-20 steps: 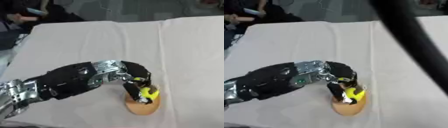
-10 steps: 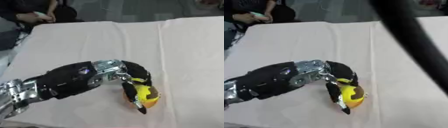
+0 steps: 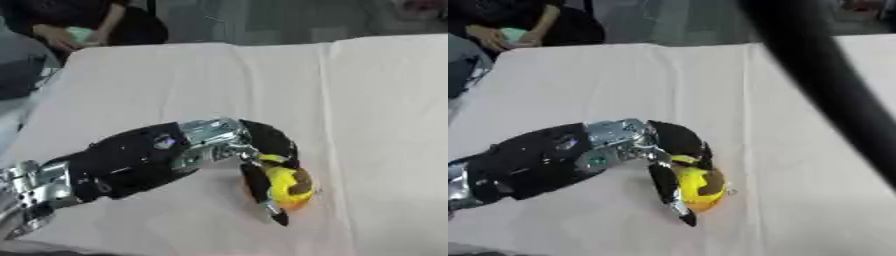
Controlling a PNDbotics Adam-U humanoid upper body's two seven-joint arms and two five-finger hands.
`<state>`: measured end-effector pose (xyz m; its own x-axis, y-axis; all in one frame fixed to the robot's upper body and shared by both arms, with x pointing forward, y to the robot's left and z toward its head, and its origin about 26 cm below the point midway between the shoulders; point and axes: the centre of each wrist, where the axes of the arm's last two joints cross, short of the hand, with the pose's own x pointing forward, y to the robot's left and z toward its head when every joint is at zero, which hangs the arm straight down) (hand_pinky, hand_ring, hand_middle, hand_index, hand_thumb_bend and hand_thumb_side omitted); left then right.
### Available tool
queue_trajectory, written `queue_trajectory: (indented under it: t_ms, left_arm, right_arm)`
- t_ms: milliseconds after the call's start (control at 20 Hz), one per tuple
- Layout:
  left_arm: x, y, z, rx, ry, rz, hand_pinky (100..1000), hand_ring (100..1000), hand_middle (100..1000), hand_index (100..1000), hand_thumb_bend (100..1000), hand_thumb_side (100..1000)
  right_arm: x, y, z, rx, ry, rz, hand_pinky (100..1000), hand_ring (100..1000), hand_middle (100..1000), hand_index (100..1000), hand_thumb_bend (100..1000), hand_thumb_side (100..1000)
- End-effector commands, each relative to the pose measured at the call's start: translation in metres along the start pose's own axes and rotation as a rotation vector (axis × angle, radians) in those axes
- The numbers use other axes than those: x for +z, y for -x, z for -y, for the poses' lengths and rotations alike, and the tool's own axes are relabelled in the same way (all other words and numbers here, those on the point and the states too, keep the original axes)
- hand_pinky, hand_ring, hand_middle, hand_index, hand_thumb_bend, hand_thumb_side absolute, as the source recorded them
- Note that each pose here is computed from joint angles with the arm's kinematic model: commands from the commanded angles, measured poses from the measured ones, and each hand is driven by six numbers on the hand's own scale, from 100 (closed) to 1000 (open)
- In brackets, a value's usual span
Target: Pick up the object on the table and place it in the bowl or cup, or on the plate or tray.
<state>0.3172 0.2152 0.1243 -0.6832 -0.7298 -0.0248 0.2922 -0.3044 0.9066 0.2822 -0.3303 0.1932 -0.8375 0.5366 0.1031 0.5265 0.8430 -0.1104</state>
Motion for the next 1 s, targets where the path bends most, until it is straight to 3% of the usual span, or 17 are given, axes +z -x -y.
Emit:
queue_trajectory:
  t_ms: [50,300,350,400,700,1000]
  left_arm:
    - [0.019,-0.002,-0.022,-0.027,-0.072,-0.043,718,820,788,754,612,860]
    - [0.043,-0.021,-0.052,-0.059,-0.130,-0.058,730,827,790,748,601,861]
    - [0.045,-0.022,-0.055,-0.062,-0.126,-0.061,733,830,789,748,535,835]
    - [0.046,-0.022,-0.057,-0.065,-0.115,-0.071,738,834,793,748,600,859]
    - [0.050,-0.019,-0.065,-0.078,-0.074,-0.107,746,840,795,746,598,857]
    - [0.058,-0.010,-0.067,-0.071,-0.116,-0.131,736,829,793,744,594,862]
  right_arm:
    - [-0.006,-0.001,0.005,-0.194,0.278,0.250,461,487,530,618,559,625]
    - [0.000,-0.002,0.006,-0.179,0.260,0.241,460,487,529,615,554,620]
    - [0.001,-0.002,0.007,-0.176,0.257,0.240,461,487,529,615,576,633]
    - [0.002,-0.002,0.007,-0.174,0.253,0.239,461,487,528,614,555,617]
    - [0.005,-0.002,0.010,-0.161,0.237,0.234,463,487,527,613,561,614]
    - [0.007,-0.002,0.012,-0.150,0.234,0.233,465,487,526,611,565,611]
